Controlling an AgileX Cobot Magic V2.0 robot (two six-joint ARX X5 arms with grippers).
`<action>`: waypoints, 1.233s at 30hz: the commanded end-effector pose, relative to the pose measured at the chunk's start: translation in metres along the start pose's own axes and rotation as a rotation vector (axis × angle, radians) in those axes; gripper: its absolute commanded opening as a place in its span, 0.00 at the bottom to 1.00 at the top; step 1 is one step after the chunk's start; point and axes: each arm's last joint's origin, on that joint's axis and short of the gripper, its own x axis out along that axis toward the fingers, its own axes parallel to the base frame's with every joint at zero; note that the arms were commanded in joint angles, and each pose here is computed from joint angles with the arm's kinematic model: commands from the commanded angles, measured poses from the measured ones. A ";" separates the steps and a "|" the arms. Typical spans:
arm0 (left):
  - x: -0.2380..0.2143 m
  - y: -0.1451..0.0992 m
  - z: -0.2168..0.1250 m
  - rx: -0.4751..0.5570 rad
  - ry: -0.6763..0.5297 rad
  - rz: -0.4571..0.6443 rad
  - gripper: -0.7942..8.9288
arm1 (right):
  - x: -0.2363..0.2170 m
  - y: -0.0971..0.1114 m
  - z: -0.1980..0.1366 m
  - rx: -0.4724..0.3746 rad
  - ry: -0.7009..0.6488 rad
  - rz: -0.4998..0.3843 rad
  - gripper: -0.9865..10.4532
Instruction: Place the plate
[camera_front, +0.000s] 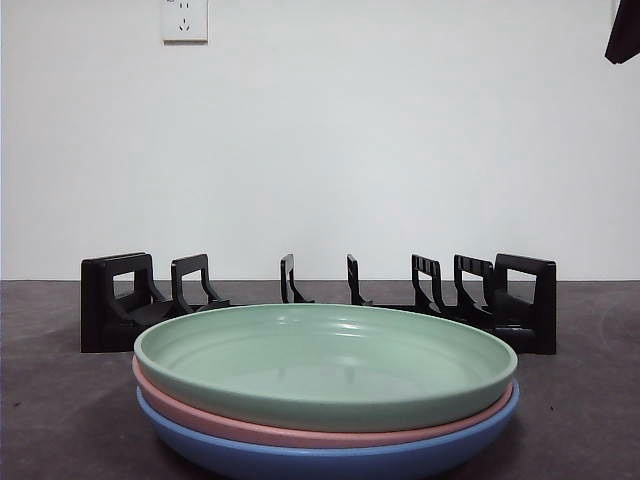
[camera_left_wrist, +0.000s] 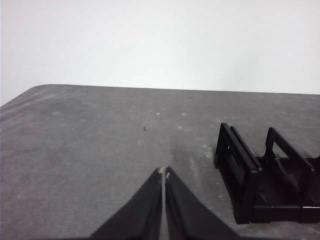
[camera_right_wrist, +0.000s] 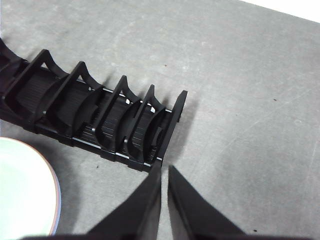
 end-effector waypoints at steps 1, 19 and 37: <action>0.001 0.000 -0.005 -0.001 0.005 -0.001 0.09 | -0.001 0.001 0.003 -0.006 -0.015 0.003 0.10; 0.001 0.000 -0.005 -0.001 0.000 -0.002 0.09 | -0.003 0.000 0.003 -0.035 -0.021 -0.031 0.10; 0.001 0.000 -0.005 -0.001 0.000 -0.002 0.09 | 0.019 -0.025 -0.153 0.054 -0.459 -0.305 0.10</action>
